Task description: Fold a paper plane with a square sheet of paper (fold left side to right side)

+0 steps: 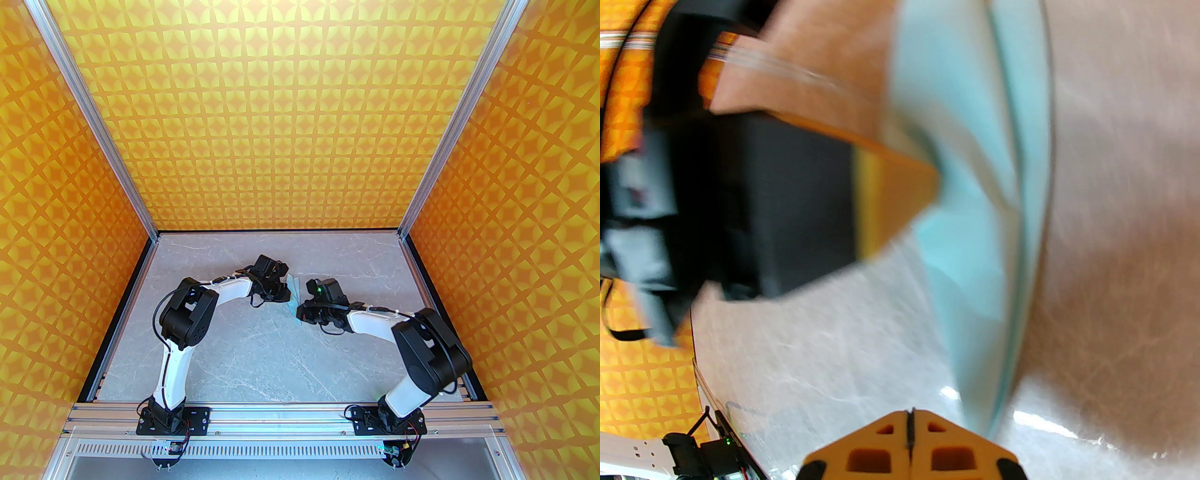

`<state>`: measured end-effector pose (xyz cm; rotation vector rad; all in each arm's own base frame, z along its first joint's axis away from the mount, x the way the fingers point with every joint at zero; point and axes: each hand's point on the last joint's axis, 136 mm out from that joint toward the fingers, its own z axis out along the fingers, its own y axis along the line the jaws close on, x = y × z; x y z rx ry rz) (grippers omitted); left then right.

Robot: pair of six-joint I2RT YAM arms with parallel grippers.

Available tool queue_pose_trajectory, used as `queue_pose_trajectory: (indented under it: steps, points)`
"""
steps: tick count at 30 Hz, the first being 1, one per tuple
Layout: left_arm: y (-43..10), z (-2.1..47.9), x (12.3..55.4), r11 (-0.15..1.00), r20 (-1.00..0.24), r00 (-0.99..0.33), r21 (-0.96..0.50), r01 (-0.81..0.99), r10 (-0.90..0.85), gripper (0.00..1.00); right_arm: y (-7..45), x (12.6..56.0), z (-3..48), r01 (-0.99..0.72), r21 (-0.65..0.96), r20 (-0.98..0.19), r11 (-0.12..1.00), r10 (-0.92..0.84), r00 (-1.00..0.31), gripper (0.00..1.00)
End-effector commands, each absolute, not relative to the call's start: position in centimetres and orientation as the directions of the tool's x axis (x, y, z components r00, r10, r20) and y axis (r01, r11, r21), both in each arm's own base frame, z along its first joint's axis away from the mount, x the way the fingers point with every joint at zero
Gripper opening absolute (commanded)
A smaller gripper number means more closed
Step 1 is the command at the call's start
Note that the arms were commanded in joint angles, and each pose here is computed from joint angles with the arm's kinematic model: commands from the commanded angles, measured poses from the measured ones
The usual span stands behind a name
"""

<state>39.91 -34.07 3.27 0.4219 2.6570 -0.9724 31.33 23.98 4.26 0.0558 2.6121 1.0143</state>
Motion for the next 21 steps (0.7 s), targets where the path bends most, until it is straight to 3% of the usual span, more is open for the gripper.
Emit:
queue_pose_trajectory:
  steps: [1,21]
  points:
    - [-34.1,2.8,40.0,0.726,-0.353,-0.916,-0.577,0.374,0.192,0.09,24.4,31.5,4.6,-0.076,0.705,-0.285,0.705,0.183,-0.941,0.02]
    - [-34.0,2.5,40.0,0.729,-0.344,-0.919,-0.577,0.368,0.191,0.09,24.8,31.5,2.9,-0.053,0.724,-0.248,0.688,0.188,-0.950,0.03]
